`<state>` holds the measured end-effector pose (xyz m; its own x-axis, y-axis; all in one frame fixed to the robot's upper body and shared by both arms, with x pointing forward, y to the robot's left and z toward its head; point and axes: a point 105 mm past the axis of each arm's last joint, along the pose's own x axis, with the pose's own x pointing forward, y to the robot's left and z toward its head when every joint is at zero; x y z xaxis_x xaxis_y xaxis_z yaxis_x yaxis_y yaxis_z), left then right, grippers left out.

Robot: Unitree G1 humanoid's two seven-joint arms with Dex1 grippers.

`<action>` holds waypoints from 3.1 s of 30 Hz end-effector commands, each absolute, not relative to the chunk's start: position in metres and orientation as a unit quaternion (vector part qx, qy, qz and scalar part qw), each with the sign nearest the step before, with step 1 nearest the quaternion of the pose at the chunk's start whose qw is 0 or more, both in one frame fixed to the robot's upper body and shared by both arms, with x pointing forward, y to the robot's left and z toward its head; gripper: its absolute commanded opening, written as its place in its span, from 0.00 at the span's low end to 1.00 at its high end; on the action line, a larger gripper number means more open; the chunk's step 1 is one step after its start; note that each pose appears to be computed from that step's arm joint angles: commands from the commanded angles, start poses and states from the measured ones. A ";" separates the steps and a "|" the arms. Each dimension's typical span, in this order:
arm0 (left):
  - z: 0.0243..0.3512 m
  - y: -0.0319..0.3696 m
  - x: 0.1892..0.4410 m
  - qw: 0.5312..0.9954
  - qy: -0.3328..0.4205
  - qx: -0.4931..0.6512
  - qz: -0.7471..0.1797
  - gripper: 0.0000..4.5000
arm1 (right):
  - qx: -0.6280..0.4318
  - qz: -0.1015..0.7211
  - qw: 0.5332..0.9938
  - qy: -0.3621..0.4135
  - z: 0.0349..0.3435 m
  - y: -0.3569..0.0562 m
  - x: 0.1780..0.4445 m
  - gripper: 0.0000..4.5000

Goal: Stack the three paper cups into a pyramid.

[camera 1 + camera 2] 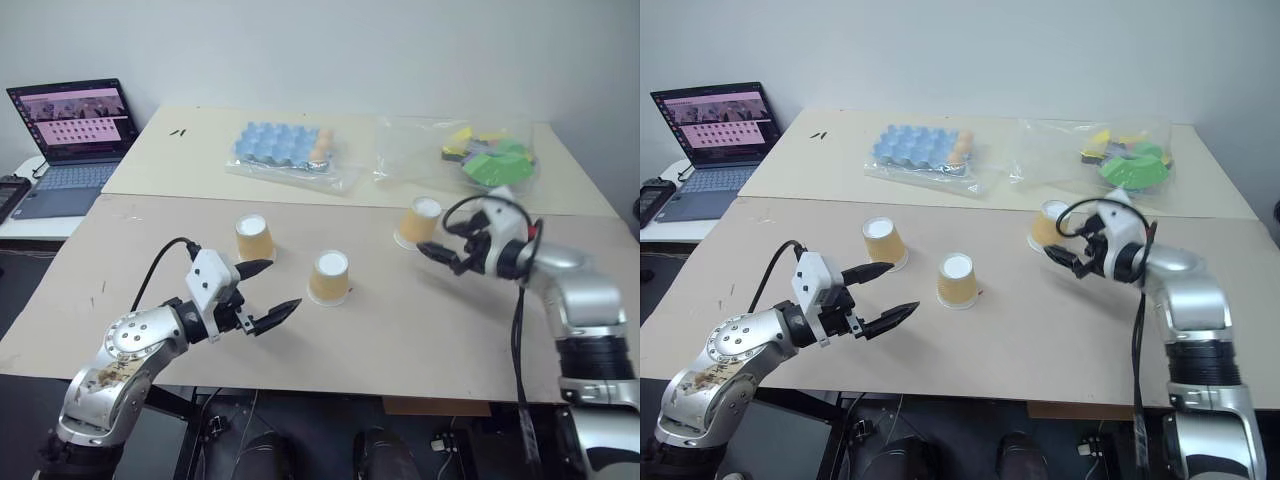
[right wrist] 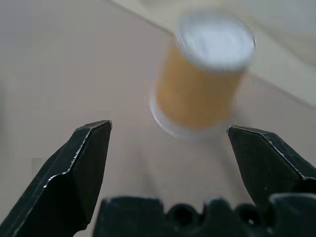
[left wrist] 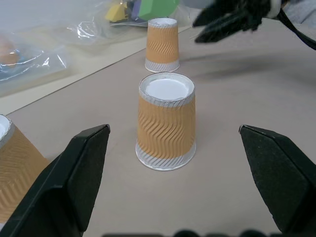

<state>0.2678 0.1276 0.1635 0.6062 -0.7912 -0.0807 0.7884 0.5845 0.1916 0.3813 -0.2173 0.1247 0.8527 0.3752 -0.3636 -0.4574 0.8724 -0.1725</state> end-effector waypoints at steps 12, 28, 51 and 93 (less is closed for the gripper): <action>0.175 0.128 0.267 0.888 -0.025 0.119 -0.444 1.00 | -0.091 0.133 0.986 0.050 0.176 -0.215 0.437 0.98; 0.172 0.130 0.265 0.892 -0.020 0.120 -0.436 1.00 | -0.059 0.141 0.988 0.024 0.188 -0.201 0.456 0.93; 0.169 0.127 0.263 0.890 -0.011 0.116 -0.441 1.00 | -0.187 0.441 0.877 0.027 0.205 -0.167 0.364 0.61; 0.176 0.165 0.278 0.953 -0.029 0.077 -0.291 1.00 | -0.162 0.552 0.818 -0.006 0.208 -0.098 0.337 0.99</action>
<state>0.2781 0.1519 0.1676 0.7847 -0.6195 -0.0229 0.6157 0.7745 0.1451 0.3431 -0.0891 0.1819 0.3660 0.8969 -0.2481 -0.9189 0.3061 -0.2490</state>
